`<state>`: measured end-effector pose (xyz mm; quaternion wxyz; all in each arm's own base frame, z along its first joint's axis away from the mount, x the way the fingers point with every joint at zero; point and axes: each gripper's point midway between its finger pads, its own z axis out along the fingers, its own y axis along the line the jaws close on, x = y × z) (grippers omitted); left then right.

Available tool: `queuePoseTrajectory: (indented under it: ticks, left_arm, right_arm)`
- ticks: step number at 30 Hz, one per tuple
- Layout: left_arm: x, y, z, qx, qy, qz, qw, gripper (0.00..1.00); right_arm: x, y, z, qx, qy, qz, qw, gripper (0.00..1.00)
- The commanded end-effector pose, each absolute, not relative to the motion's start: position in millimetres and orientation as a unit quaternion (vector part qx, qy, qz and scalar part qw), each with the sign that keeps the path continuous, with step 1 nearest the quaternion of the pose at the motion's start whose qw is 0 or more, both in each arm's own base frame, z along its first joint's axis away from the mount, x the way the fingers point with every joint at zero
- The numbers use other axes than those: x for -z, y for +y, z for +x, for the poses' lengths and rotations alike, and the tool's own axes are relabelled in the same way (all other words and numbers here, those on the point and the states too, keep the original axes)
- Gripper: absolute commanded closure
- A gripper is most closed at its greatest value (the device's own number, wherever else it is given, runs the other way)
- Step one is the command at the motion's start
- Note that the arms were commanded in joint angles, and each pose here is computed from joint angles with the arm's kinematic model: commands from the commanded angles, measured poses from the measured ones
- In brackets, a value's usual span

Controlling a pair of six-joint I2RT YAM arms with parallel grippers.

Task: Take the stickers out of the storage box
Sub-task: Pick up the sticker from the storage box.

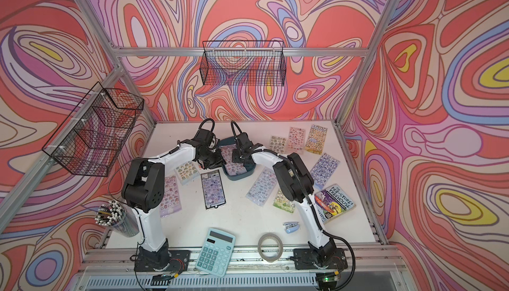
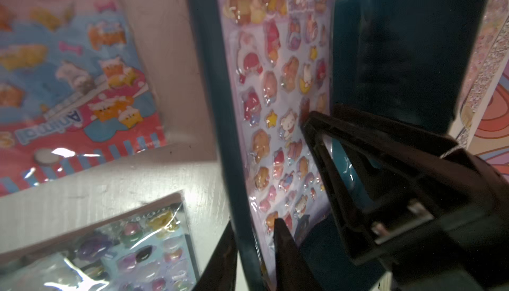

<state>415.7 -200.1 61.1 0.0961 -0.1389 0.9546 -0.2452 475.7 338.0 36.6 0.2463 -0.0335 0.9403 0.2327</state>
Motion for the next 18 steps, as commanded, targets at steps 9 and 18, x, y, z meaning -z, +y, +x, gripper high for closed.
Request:
queuePoseTrajectory:
  ticks: [9,18]
  left_arm:
    - [-55.6,-198.4,419.4,0.227,0.960,-0.136,0.088,0.75]
    - [-50.5,-199.5,420.7,0.226,0.961,-0.136,0.083,0.76]
  right_arm:
    - [-65.7,353.1,458.4,-0.404,0.896,0.023,0.183,0.68]
    - [-88.6,360.2,457.6,-0.442,0.877,0.018,0.188,0.75]
